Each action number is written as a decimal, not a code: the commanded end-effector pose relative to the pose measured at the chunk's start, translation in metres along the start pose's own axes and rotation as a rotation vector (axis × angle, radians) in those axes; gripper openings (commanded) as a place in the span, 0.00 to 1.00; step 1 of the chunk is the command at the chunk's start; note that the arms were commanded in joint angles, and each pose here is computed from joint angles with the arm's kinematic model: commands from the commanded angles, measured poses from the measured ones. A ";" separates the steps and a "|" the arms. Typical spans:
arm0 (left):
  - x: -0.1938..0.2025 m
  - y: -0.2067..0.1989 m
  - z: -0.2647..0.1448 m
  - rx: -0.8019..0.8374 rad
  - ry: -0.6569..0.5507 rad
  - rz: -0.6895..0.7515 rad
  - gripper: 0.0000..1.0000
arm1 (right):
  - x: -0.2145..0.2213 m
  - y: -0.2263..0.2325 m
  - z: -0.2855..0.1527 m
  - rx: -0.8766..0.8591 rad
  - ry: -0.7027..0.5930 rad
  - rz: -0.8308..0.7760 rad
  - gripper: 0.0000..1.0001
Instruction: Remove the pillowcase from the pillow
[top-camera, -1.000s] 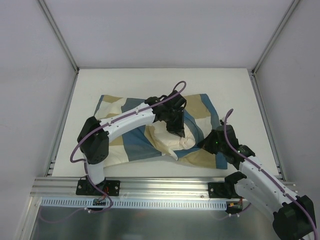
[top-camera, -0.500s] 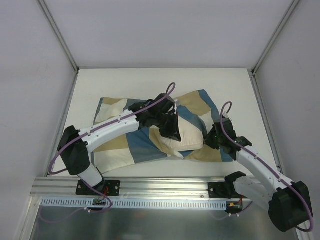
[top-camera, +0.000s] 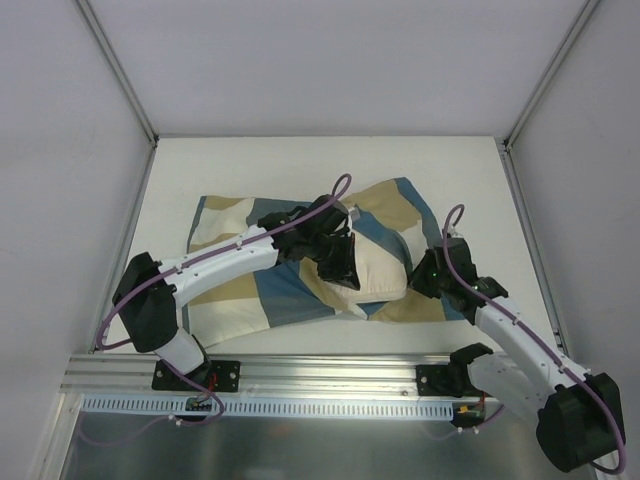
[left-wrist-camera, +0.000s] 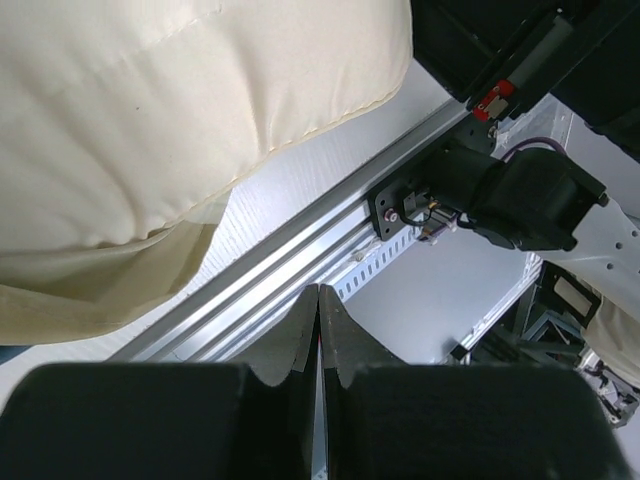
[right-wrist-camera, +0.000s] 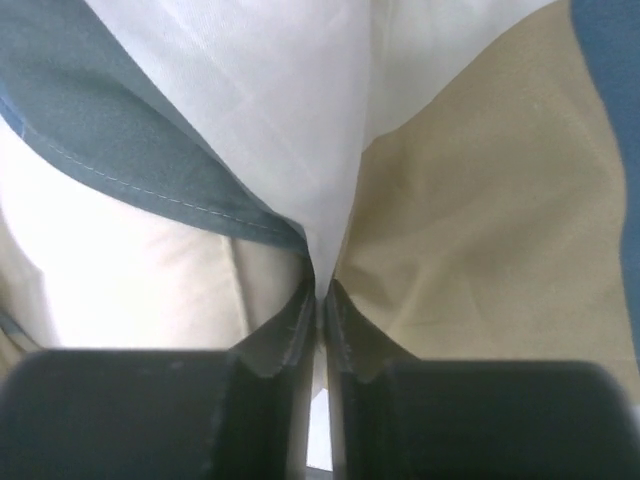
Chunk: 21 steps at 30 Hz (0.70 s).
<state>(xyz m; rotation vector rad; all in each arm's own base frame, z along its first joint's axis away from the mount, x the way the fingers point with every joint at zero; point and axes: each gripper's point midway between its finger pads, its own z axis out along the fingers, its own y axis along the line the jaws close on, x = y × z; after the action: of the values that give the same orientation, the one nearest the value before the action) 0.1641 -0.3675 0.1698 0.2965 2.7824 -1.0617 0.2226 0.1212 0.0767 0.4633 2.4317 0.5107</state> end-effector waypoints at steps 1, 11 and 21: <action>0.001 -0.001 0.004 -0.008 -0.015 0.039 0.00 | 0.015 0.015 0.001 -0.124 0.043 0.017 0.07; -0.002 0.017 -0.002 -0.114 -0.048 0.047 0.24 | 0.046 0.064 -0.006 -0.292 0.125 0.017 0.01; 0.002 0.035 -0.011 -0.192 -0.074 0.028 0.35 | 0.037 0.043 -0.034 -0.136 0.039 -0.185 0.68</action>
<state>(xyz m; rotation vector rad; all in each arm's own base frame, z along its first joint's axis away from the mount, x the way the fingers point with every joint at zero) 0.1703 -0.3468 0.1492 0.2615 2.8038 -0.8280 0.1653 0.1844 0.0728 0.2052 2.5245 0.7426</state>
